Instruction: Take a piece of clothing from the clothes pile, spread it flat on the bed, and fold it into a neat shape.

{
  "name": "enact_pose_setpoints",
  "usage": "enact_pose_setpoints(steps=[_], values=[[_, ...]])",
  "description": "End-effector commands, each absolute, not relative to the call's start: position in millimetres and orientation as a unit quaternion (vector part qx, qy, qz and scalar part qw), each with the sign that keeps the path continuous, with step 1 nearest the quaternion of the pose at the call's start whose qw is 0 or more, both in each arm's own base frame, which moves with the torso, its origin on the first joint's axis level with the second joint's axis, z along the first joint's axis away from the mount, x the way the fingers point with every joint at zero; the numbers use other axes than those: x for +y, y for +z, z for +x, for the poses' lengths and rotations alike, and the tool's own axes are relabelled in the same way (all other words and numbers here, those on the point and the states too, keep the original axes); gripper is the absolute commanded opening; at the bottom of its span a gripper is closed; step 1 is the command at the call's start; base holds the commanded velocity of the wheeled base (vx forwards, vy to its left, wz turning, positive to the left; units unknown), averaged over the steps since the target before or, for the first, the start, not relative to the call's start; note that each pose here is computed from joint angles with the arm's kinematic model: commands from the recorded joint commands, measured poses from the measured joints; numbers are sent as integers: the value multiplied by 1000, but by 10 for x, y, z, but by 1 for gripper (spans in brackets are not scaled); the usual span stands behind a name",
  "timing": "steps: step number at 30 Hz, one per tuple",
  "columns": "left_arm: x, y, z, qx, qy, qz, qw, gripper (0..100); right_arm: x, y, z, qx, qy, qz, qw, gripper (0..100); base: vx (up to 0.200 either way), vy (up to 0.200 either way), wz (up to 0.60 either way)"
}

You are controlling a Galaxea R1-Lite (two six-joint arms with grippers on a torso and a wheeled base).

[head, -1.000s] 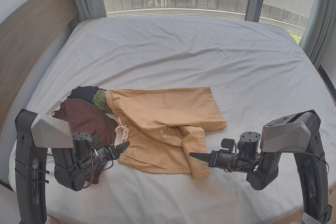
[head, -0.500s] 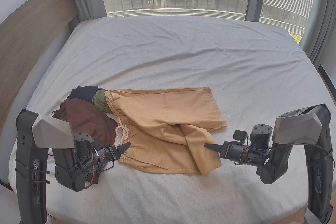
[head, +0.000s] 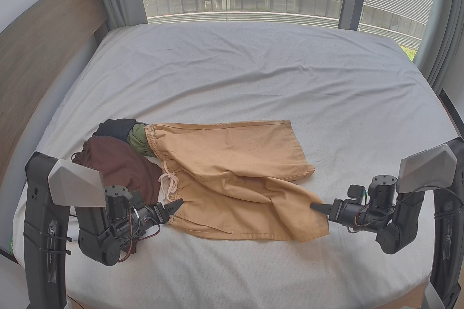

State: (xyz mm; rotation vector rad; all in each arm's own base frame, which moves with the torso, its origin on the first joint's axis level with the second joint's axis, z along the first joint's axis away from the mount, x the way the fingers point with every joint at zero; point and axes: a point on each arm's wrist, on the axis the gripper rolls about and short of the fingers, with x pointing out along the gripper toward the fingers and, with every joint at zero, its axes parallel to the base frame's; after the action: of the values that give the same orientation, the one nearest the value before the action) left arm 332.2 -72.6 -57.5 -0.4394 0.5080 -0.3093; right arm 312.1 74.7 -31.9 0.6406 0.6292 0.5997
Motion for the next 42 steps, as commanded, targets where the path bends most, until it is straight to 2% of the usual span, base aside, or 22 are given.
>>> enact_pose_setpoints(steps=[1, 10, 41, 42], values=[[-755, -599, 3307, 253, -154, -213, 931, 100, 557, -383, 2981, 319, 254, 301, 862, 0, 0, 0, 0], [-768, -683, 3271, 268, -153, -211, 928, 100, 347, -438, 2906, 327, 224, 297, 869, 0, 0, 0, 0], [-834, -700, 3215, 289, -149, -243, 914, 100, 352, -553, 2922, 336, 224, 287, 869, 0, 0, 0, 0], [-831, -695, 3203, 291, -149, -242, 914, 0, 352, -554, 2918, 337, 223, 287, 869, 0, 0, 0, 0]])
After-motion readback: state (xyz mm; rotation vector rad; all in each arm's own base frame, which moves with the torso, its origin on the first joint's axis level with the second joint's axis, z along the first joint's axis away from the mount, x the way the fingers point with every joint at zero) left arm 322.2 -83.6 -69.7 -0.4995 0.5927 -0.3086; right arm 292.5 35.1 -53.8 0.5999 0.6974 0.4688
